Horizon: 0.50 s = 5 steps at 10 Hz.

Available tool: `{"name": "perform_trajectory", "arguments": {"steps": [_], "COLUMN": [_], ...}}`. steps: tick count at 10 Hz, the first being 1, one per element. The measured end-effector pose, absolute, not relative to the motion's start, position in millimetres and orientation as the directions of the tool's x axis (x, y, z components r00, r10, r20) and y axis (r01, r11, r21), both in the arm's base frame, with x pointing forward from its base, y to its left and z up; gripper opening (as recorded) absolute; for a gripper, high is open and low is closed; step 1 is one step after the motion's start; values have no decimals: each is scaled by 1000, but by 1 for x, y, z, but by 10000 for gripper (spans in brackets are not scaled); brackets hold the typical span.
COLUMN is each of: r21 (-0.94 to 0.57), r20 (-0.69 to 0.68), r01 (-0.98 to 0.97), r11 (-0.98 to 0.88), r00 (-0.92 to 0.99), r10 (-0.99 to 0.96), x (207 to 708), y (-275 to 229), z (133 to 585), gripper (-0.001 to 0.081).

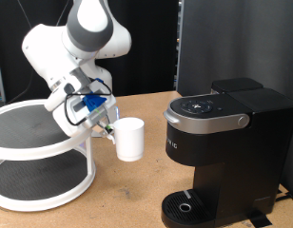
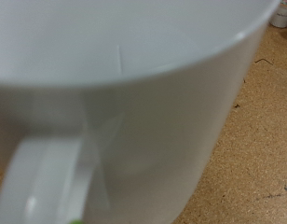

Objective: Make a cup of coffee with the keurig machine

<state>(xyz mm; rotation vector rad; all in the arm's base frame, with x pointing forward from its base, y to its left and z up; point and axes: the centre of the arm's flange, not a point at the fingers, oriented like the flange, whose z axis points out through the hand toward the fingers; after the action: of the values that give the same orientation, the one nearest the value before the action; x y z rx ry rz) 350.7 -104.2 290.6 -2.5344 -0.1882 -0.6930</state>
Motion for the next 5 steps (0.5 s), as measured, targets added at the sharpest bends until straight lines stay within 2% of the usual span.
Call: {"name": "perform_trajectory", "arguments": {"steps": [5], "r21": [-417], "r20": [476], "r01": [235], "r11": [-878], "r00": [880], "r10": [10], "x": [355], "y": [-94], "z": [256], "gripper": [69]}}
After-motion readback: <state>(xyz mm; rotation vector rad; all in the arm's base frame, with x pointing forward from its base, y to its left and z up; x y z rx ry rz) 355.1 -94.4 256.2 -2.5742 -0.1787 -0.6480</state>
